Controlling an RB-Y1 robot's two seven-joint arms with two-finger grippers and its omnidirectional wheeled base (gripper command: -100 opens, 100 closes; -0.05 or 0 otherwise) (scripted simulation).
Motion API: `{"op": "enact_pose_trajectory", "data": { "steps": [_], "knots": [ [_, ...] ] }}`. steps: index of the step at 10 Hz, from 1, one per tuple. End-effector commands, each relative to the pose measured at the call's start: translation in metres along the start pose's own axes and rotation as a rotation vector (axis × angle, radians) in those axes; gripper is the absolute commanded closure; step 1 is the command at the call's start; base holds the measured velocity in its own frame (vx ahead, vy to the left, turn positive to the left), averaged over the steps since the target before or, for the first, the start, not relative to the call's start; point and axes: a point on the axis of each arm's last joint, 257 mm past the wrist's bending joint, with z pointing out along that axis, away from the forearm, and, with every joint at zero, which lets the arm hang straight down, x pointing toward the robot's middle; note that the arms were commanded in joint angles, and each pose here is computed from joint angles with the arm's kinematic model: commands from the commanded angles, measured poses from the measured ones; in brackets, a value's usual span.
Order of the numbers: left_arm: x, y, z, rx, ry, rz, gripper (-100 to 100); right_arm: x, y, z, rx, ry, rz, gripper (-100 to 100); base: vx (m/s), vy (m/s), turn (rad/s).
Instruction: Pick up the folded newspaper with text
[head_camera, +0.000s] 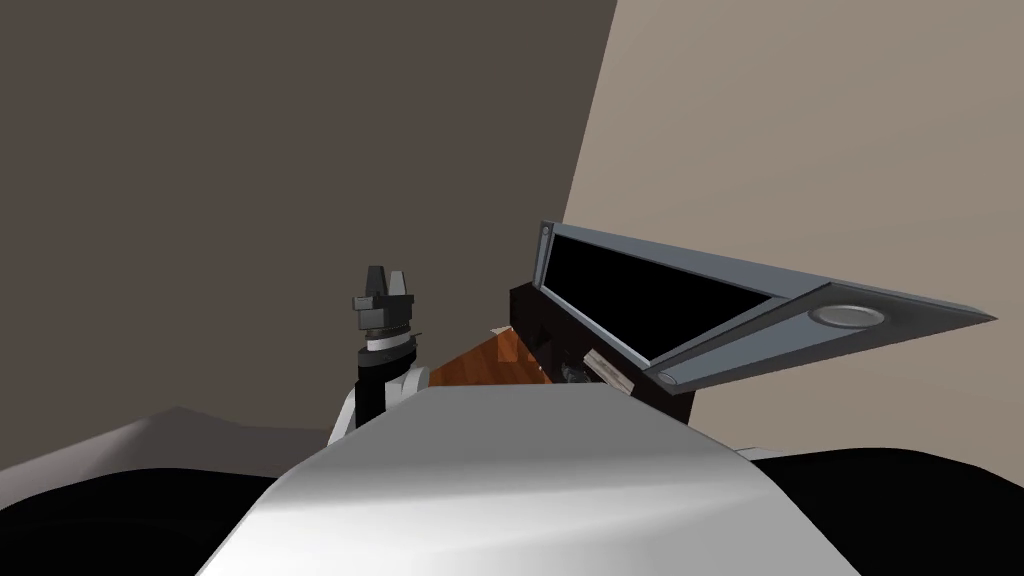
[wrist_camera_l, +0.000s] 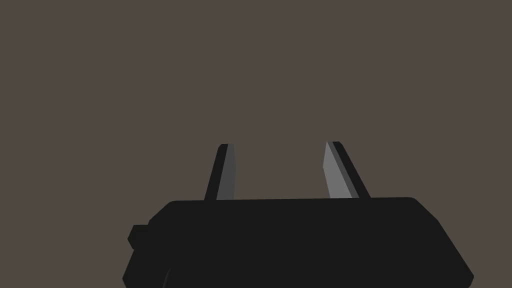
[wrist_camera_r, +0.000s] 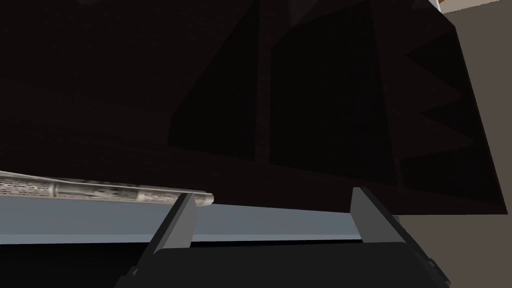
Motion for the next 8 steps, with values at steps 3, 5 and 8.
{"op": "enact_pose_trajectory", "data": {
  "steps": [3, 5, 8],
  "knots": [
    [0.0, 0.0, 0.0, 0.0, 0.0, 0.0, 0, 0.021, -0.024, 0.0, 0.087, 0.034, -0.092, -100, 0.003, -0.011, 0.08],
    [0.0, 0.0, 0.0, 0.0, 0.0, 0.0, 0, 0.036, -0.041, -0.001, 0.151, 0.058, -0.174, -100, 0.004, -0.01, 0.127],
    [0.0, 0.0, 0.0, 0.0, 0.0, 0.0, 0, 0.059, -0.064, -0.006, 0.245, 0.093, -0.327, -100, 0.006, -0.017, 0.14]
  ]
}}
